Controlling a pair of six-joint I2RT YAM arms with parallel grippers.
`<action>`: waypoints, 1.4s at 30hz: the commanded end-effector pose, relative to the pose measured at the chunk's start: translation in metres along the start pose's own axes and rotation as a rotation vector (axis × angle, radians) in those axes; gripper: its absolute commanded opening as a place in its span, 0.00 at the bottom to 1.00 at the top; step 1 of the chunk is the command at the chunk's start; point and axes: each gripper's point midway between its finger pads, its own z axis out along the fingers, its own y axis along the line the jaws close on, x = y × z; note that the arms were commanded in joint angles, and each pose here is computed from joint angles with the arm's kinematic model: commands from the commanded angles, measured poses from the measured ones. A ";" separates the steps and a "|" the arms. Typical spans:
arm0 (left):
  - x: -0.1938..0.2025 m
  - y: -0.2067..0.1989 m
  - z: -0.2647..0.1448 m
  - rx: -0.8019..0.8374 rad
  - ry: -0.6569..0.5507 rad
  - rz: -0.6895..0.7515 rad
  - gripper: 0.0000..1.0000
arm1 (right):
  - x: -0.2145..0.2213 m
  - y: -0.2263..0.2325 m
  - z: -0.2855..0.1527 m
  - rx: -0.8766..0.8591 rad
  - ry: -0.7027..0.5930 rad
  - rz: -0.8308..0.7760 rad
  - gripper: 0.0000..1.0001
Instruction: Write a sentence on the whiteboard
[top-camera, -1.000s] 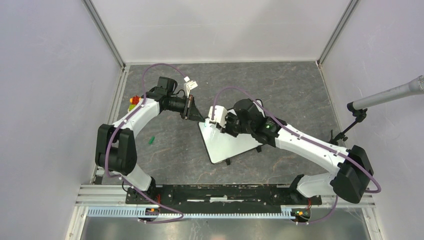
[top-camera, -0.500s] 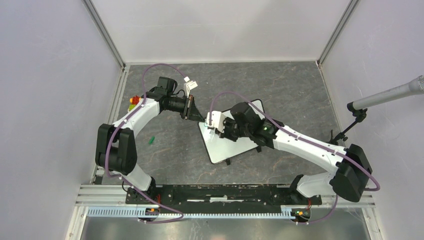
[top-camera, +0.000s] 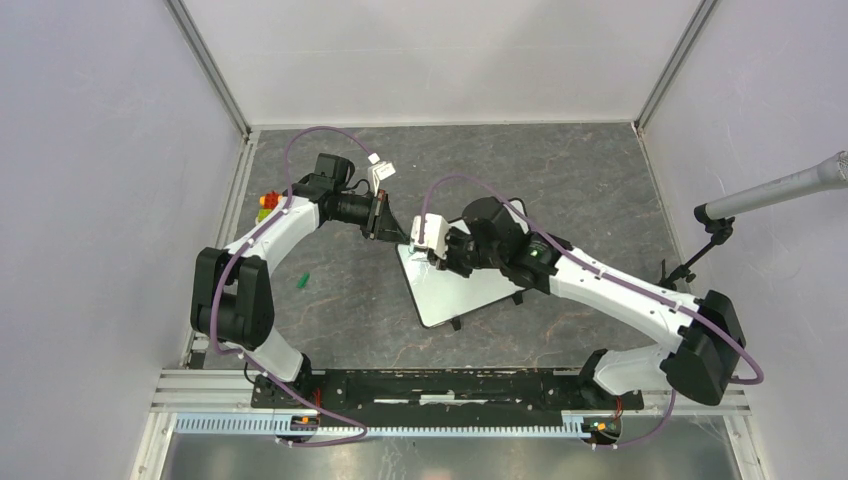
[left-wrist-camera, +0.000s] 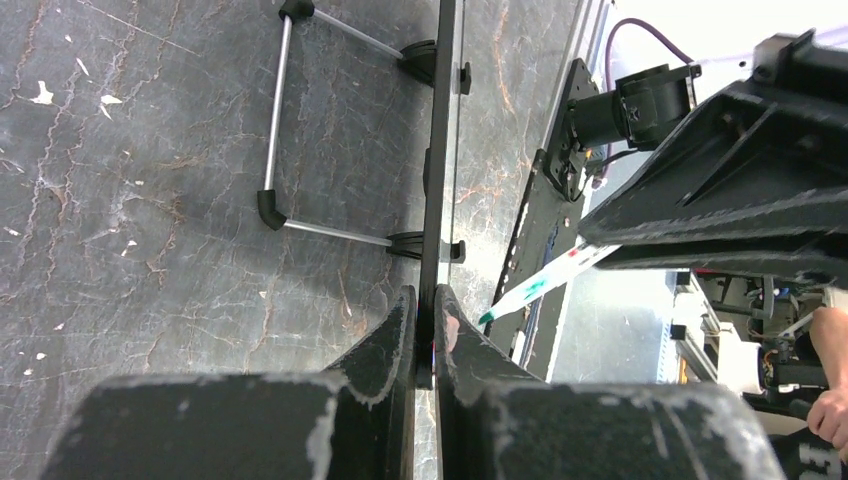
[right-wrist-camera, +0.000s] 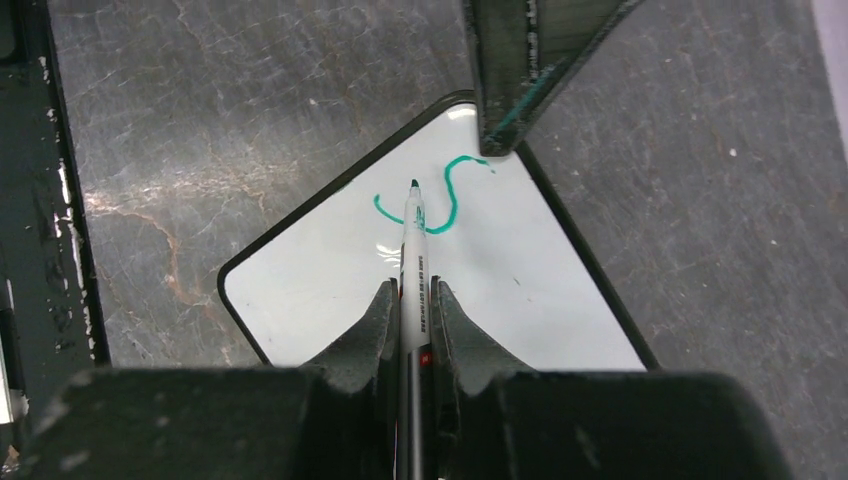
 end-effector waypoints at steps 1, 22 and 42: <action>-0.012 0.004 -0.001 -0.011 -0.017 0.098 0.03 | -0.017 -0.022 -0.017 0.084 -0.064 0.008 0.00; -0.010 0.005 0.000 -0.016 -0.014 0.100 0.02 | 0.010 -0.023 -0.012 0.087 0.005 0.031 0.00; -0.009 0.007 0.000 -0.018 -0.011 0.089 0.03 | 0.036 -0.043 -0.026 0.166 0.089 0.049 0.00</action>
